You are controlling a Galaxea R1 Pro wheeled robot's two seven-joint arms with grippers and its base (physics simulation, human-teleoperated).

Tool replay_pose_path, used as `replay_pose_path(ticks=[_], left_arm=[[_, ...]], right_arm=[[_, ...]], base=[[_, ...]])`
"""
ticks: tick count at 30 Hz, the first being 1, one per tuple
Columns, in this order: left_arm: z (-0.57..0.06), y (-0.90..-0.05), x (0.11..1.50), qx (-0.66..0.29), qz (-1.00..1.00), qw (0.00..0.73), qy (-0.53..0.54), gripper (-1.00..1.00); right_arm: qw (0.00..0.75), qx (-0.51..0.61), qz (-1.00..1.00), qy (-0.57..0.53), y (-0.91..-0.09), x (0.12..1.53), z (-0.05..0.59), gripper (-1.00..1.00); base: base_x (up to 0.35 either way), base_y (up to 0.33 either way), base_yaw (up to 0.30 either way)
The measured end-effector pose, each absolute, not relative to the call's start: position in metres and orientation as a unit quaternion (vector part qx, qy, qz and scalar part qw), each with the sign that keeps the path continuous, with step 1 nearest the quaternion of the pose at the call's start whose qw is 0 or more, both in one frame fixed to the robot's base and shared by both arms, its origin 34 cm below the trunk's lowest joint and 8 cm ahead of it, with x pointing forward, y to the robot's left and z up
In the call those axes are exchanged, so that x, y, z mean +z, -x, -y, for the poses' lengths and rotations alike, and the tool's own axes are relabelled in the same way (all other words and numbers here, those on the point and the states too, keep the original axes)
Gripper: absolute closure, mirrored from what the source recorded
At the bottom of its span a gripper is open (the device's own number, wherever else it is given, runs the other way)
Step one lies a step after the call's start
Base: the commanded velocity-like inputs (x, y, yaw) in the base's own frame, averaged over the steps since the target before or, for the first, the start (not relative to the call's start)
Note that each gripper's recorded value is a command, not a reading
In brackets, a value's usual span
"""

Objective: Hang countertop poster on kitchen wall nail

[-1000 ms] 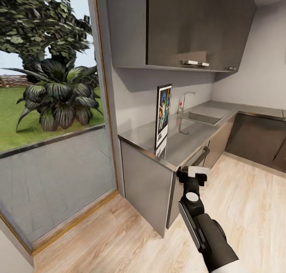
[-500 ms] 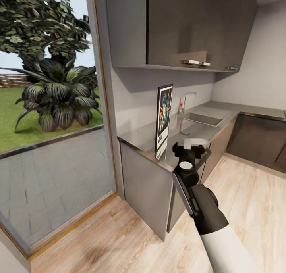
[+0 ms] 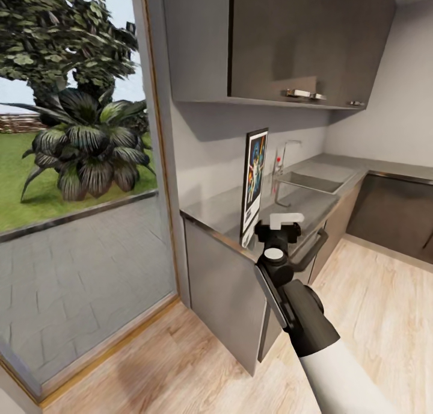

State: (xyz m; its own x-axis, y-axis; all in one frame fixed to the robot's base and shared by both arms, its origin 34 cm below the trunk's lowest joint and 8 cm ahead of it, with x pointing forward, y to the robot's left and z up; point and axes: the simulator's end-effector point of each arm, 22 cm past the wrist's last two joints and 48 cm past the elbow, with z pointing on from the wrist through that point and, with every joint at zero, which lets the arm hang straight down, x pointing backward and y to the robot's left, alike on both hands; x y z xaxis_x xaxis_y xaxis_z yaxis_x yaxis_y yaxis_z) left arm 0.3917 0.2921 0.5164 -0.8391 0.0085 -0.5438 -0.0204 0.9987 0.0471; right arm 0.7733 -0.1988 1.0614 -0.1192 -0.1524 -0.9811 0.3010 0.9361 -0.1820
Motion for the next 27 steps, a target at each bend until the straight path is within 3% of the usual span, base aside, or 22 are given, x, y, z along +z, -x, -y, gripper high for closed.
replay_pose_path(ticks=[12, 27], left_arm=[[-0.2921, -0.3917, 0.5165, 0.026, -0.959, 0.284, 0.003, -1.0], [-0.2926, -0.3917, 0.5165, 0.026, -0.959, 0.284, 0.003, -1.0]], right_arm=[[0.658, -0.169, -0.732, -0.05, -0.7724, 1.0555, 0.198, -1.0], [0.674, -0.141, -0.722, -0.063, -0.7741, 1.059, 0.1926, -1.0]], base=[[0.124, 0.112, 0.0], [0.093, 0.008, 0.0]])
